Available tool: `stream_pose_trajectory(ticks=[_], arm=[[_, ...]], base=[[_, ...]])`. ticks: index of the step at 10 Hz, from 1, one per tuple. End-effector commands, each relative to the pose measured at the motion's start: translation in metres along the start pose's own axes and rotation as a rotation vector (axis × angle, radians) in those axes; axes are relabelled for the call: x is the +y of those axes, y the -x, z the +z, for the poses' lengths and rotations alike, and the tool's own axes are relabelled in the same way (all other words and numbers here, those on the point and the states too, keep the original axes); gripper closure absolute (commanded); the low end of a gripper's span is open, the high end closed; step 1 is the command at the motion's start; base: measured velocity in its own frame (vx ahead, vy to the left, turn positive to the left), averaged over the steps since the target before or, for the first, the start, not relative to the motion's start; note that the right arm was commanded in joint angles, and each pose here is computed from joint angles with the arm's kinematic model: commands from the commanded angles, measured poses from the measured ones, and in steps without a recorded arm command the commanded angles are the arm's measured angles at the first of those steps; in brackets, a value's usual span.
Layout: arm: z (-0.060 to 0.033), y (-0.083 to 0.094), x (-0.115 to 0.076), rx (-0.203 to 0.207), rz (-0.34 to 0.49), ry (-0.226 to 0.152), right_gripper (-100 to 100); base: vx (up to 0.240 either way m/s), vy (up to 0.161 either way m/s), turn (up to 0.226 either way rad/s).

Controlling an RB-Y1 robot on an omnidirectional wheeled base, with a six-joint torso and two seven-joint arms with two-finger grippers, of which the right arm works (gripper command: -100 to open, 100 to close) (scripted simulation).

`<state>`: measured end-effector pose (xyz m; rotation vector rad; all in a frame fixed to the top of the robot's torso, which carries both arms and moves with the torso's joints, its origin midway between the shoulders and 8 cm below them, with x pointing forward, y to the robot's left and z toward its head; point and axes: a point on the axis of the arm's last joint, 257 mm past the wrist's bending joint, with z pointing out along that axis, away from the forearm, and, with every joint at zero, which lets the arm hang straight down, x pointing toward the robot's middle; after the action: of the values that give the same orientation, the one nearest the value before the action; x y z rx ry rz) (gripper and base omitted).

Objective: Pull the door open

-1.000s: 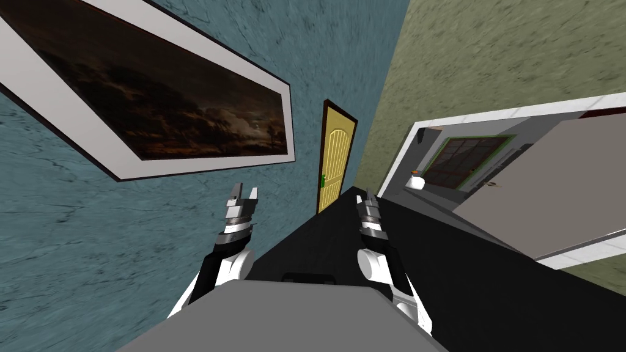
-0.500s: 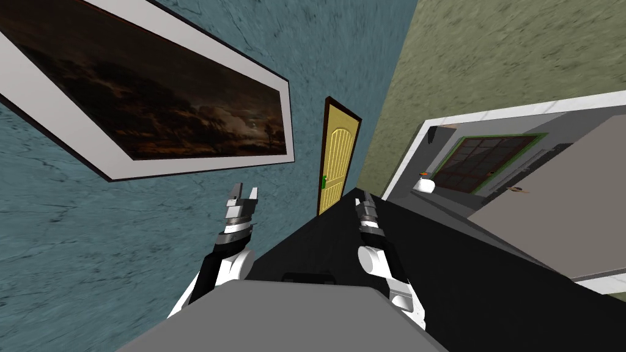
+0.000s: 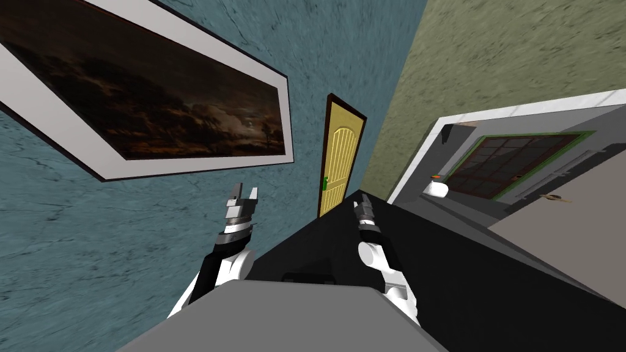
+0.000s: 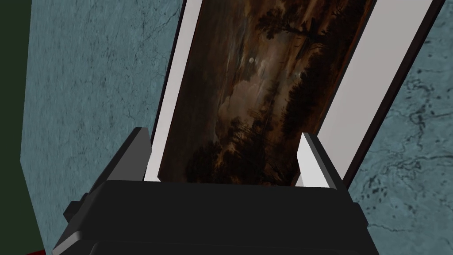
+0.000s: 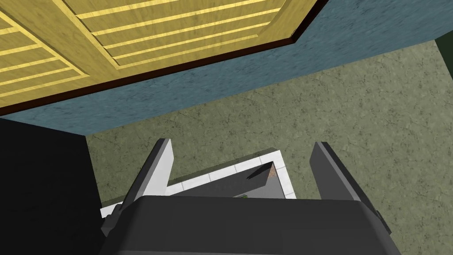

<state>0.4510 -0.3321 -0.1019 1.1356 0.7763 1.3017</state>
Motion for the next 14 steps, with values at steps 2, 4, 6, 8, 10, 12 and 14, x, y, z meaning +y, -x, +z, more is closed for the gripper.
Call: stream_pose_trajectory(ticks=[2,4,6,8,10,12,14], arm=[[0.0066,0.011,-0.028,-0.017,0.05,-0.074,-100],[0.0106,0.019,-0.05,-0.029,0.09,-0.128,-100],[0.0123,0.023,-0.06,-0.036,0.119,-0.155,-100],[0.0151,0.029,-0.081,-0.047,0.166,-0.208,-100],[0.0173,0.033,-0.101,-0.057,0.211,-0.259,-100],[0.0182,0.035,-0.111,-0.062,0.249,-0.283,-100],[0.0195,0.037,-0.13,-0.069,0.297,-0.331,-100]], base=[[0.087,-0.092,0.104],[0.08,-0.078,0.095],[0.063,-0.087,0.065],[0.058,-0.057,0.083],[0.06,-0.094,0.103],[0.06,-0.075,0.048],[0.073,-0.09,0.095]])
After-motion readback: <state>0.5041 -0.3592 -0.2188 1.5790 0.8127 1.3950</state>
